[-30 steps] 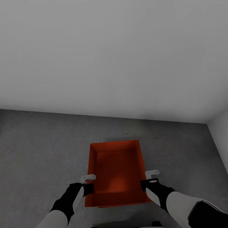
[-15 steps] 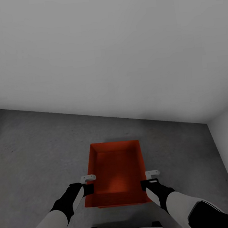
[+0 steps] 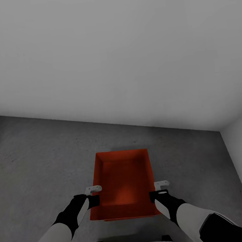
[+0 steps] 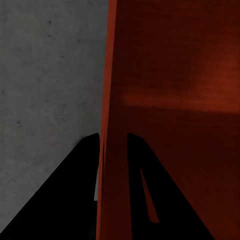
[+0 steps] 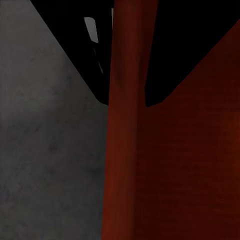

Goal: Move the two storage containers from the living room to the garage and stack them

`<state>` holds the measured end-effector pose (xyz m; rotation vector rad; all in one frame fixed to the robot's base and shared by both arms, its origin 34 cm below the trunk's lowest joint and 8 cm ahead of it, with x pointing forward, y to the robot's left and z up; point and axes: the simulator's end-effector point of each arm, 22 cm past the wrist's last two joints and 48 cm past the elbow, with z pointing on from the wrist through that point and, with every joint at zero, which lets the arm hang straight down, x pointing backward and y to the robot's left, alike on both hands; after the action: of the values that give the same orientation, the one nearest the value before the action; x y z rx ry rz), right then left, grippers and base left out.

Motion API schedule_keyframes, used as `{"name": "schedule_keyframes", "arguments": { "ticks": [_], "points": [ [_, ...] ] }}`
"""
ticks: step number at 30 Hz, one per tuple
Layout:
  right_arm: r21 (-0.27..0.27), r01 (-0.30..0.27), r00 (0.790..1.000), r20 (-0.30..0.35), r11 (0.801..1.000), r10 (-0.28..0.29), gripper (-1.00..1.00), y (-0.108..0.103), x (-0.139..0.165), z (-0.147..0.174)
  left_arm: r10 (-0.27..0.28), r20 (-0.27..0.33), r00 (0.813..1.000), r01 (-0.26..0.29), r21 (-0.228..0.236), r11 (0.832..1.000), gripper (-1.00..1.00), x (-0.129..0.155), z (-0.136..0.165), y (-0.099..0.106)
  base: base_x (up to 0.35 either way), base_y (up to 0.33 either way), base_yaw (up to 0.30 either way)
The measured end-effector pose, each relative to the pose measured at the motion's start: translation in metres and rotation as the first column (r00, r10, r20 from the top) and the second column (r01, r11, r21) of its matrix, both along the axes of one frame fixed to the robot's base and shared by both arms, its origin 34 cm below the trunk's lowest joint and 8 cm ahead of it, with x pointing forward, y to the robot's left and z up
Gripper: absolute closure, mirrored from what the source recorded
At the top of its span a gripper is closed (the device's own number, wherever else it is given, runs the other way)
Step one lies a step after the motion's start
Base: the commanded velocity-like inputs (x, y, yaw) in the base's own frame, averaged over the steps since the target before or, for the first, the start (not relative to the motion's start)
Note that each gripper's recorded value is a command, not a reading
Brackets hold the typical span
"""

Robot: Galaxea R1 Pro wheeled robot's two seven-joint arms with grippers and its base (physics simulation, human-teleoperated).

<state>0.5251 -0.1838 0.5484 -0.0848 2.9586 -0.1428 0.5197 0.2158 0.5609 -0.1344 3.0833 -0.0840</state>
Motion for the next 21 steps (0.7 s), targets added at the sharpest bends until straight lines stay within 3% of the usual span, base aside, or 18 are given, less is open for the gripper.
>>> {"name": "schedule_keyframes", "arguments": {
  "ticks": [21],
  "points": [
    [0.000,0.000,1.000,0.000,1.000,0.000,1.00,0.0000,0.0027,-0.0071,-0.001,0.000,1.000,0.001,0.000,1.000,1.00,0.0027,-0.0071,0.0000,0.000,0.000,0.000]
  ]
}}
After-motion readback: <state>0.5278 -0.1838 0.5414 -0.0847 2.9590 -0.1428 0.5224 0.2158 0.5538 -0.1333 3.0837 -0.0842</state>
